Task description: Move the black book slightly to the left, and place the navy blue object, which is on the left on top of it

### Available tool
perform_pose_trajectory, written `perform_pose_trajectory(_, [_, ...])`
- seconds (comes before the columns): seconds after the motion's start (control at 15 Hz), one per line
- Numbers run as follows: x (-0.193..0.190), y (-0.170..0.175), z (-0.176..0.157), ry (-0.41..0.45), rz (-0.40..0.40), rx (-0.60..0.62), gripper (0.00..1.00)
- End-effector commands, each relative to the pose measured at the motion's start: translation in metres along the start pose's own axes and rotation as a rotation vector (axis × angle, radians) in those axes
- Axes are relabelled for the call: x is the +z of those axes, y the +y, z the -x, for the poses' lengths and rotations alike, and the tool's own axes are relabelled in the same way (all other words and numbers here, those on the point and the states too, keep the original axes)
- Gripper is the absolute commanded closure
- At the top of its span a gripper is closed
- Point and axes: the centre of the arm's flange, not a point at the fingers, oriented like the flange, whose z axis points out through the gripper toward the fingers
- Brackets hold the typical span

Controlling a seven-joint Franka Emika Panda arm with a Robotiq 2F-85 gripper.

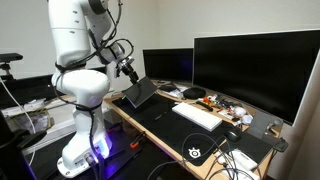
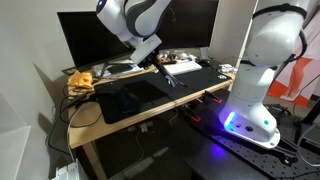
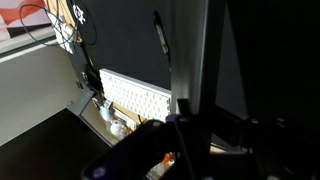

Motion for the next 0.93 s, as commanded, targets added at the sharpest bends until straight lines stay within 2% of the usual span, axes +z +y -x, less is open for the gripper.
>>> perform_pose_trajectory(0.0, [0.001, -0.026, -0.021, -0.047, 0.097, 0.047, 0.94])
perform_pose_trajectory(0.47, [0.033, -0.059, -0.044, -0.139, 0.231, 0.064, 0.94])
perform_pose_trajectory(0.87, [0.043, -0.091, -0.05, -0.115, 0.227, 0.015, 0.94])
